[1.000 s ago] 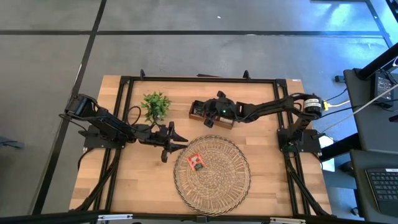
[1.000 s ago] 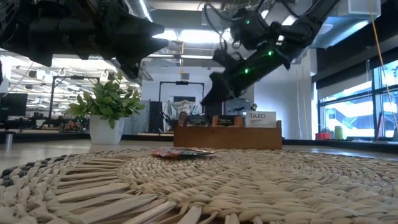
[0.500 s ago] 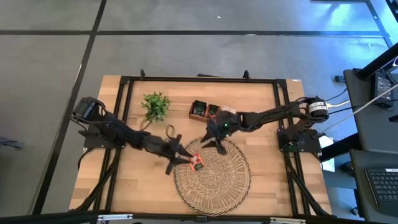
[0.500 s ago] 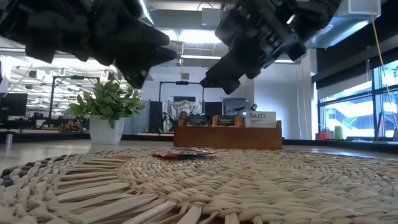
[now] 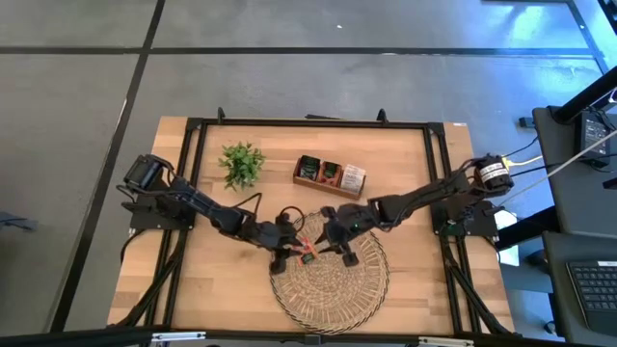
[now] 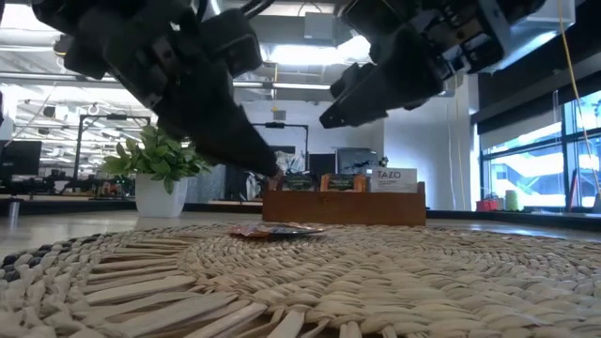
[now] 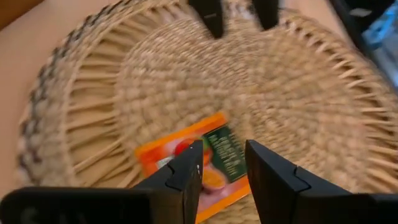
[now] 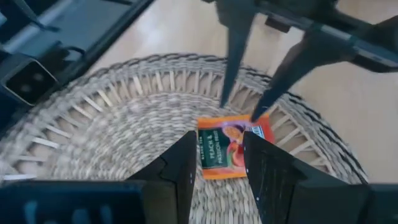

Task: Pick & Place Tea
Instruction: Put the orange tea bag into the middle section of the wooden organizer

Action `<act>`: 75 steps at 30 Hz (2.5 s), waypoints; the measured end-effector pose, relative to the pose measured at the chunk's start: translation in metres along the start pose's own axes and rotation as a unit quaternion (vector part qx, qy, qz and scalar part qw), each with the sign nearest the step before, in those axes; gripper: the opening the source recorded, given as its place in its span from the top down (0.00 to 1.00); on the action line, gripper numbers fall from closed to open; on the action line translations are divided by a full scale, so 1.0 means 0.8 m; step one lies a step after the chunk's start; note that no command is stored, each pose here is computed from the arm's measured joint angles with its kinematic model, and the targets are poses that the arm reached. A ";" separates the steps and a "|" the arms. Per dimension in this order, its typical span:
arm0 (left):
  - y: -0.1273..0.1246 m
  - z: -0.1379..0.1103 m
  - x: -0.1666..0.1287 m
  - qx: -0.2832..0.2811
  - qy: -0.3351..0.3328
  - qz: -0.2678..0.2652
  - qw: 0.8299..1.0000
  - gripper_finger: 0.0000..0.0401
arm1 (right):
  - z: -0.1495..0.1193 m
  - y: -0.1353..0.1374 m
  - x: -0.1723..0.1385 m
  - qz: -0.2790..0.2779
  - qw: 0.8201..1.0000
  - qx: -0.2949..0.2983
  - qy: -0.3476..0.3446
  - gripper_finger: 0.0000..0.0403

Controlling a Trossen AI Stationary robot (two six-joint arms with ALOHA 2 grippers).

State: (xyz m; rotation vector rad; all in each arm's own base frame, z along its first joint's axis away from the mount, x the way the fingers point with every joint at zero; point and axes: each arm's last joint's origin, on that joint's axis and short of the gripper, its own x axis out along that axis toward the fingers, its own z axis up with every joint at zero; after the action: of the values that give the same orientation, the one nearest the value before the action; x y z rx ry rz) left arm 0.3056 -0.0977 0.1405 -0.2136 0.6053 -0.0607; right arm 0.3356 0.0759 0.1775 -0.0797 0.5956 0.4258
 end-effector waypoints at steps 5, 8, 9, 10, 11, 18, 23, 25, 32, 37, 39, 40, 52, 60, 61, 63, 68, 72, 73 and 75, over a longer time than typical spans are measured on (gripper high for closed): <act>0.006 -0.008 0.004 -0.005 0.020 0.032 0.999 0.71 | -0.007 0.015 0.012 -0.036 0.999 -0.007 0.018 0.67; 0.007 -0.015 0.010 -0.004 0.035 0.020 0.999 0.71 | -0.015 0.020 0.021 -0.034 0.999 0.006 0.032 0.67; 0.007 -0.018 0.012 -0.003 0.041 0.018 0.999 0.71 | -0.019 0.021 0.025 -0.032 0.999 0.009 0.038 0.67; 0.008 -0.021 0.014 -0.003 0.049 0.017 0.999 0.72 | -0.021 0.023 0.028 -0.031 0.999 0.008 0.042 0.67; 0.008 -0.025 0.017 -0.003 0.055 0.017 0.998 0.72 | -0.024 0.024 0.031 -0.029 0.998 0.000 0.047 0.67; 0.011 -0.035 0.028 -0.040 0.062 0.025 0.997 0.72 | -0.046 0.030 0.056 -0.048 0.996 -0.040 0.068 0.67; 0.011 -0.036 0.029 -0.074 0.062 0.030 0.995 0.72 | -0.055 0.029 0.064 -0.083 0.992 -0.059 0.079 0.67; 0.011 -0.035 0.029 -0.100 0.055 0.034 0.993 0.72 | -0.055 0.028 0.064 -0.101 0.990 -0.062 0.080 0.67; 0.012 -0.035 0.029 -0.167 0.050 0.042 0.984 0.72 | -0.054 0.021 0.059 -0.164 0.979 0.106 0.065 0.67; 0.012 -0.036 0.029 -0.193 0.048 0.047 0.979 0.72 | -0.054 0.018 0.059 -0.051 0.957 0.278 0.067 0.67; 0.013 -0.036 0.029 -0.205 0.045 0.052 0.976 0.72 | -0.054 0.018 0.059 -0.024 0.940 0.332 0.072 0.67; 0.013 -0.036 0.029 -0.210 0.044 0.053 0.975 0.72 | -0.054 0.018 0.058 -0.018 0.933 0.352 0.074 0.67; 0.007 -0.037 0.029 -0.148 0.040 0.043 0.987 0.72 | -0.054 0.018 0.058 -0.020 0.920 0.385 0.073 0.67; 0.002 -0.025 0.016 -0.020 0.040 0.008 0.999 0.72 | -0.049 0.019 0.059 0.005 0.934 0.351 0.061 0.67; 0.001 -0.021 0.014 -0.012 0.034 -0.001 0.999 0.72 | -0.048 0.019 0.059 0.006 0.936 0.347 0.059 0.67; 0.001 -0.018 0.012 -0.014 0.037 -0.019 0.999 0.72 | -0.048 0.019 0.059 0.002 0.940 0.338 0.056 0.67; 0.003 -0.019 0.012 -0.040 0.055 -0.037 0.997 0.72 | -0.042 0.017 0.059 -0.007 0.949 0.314 0.027 0.67; 0.004 -0.019 0.012 -0.013 0.054 -0.027 0.998 0.72 | -0.030 0.026 0.061 -0.001 0.978 0.210 -0.017 0.67; 0.004 -0.019 0.012 0.002 0.054 -0.027 0.998 0.72 | -0.029 0.028 0.061 -0.010 0.983 0.183 -0.023 0.67; 0.005 -0.019 0.012 0.033 0.053 -0.027 0.998 0.72 | -0.028 0.033 0.062 -0.039 0.988 0.145 -0.027 0.67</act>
State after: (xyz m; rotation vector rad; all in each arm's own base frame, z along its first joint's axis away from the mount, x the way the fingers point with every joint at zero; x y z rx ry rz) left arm 0.3048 -0.0979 0.1219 -0.1627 0.7028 -0.1447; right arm 0.3497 0.1135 0.1323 0.1847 0.5942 0.2623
